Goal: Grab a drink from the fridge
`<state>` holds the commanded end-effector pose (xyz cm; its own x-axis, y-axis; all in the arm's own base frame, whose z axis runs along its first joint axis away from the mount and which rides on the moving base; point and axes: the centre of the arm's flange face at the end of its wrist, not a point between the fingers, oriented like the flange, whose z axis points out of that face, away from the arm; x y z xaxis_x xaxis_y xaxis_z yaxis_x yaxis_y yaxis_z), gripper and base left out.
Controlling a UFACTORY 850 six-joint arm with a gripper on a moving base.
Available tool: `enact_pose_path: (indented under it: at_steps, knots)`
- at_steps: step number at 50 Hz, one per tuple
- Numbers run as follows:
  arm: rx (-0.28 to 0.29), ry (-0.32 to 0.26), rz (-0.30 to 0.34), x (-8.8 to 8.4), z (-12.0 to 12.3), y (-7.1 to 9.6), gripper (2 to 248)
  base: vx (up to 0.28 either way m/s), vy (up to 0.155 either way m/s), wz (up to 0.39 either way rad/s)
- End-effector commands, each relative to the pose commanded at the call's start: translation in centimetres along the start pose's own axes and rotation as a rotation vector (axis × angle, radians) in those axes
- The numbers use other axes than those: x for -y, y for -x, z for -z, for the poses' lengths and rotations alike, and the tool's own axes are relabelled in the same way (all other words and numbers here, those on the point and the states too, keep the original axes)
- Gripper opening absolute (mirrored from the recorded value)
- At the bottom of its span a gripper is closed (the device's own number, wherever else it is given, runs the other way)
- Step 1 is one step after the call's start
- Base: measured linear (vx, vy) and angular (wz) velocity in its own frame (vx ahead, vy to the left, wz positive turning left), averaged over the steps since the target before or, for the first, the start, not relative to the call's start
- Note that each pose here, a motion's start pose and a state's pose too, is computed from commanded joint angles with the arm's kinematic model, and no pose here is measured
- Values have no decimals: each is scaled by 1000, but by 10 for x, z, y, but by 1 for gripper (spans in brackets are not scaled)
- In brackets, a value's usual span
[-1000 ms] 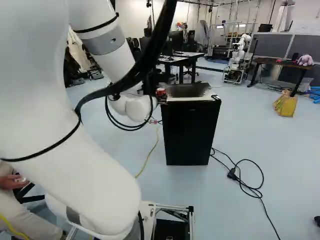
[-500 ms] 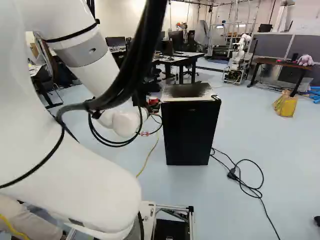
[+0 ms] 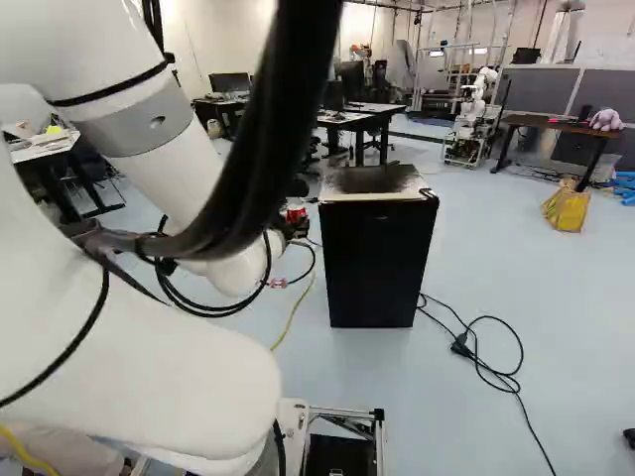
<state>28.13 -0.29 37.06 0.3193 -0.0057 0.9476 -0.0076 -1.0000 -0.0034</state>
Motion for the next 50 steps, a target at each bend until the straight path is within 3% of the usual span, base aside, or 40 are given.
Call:
enact_pose_path:
  at_steps: [50]
  knots:
    - [7, -6, 6, 3, 9, 8, 83, 0, 0, 0]
